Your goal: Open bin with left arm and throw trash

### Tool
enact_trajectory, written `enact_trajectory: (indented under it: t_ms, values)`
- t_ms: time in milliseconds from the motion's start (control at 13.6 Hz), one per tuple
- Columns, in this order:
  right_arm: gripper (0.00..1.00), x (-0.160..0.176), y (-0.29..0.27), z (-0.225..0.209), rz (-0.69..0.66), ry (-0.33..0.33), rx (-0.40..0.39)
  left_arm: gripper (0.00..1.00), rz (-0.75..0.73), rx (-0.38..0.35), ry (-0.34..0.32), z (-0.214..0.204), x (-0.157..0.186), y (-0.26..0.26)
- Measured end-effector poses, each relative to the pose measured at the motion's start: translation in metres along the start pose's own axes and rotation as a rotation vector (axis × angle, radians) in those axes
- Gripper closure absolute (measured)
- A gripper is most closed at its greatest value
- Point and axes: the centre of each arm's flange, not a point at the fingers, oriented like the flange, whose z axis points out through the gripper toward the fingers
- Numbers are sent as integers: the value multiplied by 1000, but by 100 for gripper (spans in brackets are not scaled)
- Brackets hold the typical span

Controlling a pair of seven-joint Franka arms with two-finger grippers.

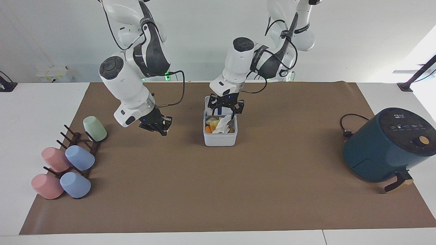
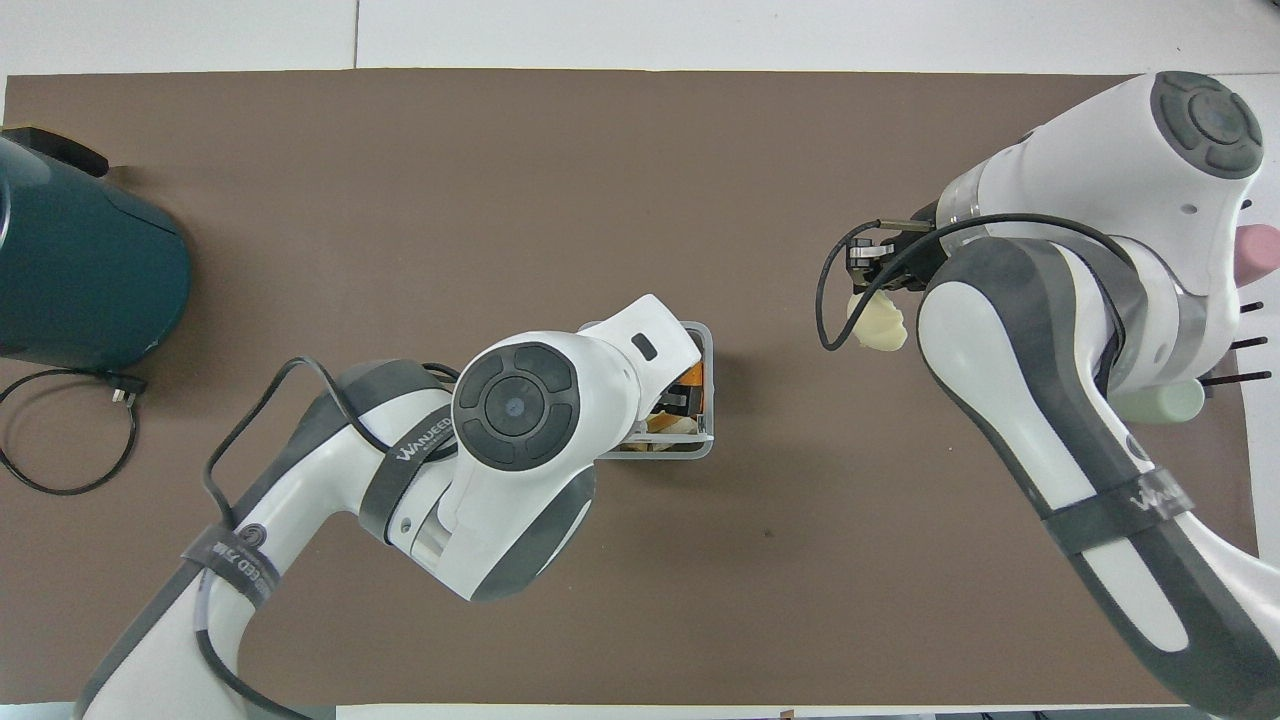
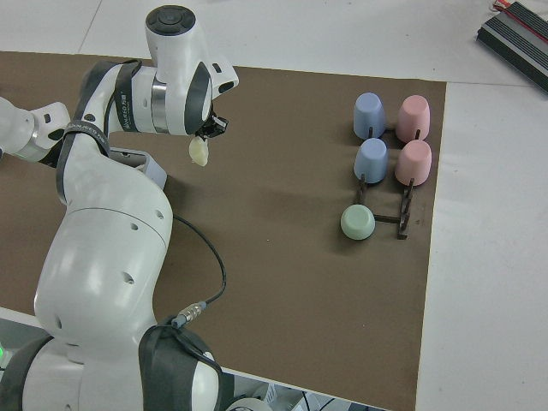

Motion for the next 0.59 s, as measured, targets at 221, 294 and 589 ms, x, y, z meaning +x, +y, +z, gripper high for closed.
enact_trajectory:
  t_ms: [221,294,589]
  values:
    - [96,-14,-48,-5,263,-19,108,0,-98,14,14,-56,18,-57]
    - [96,-23,-74,1,330,-6,132,0,-134,27,9,-71,26,-89]
    - [96,-70,-151,49,425,43,182,0,-159,73,-40,-107,41,-211]
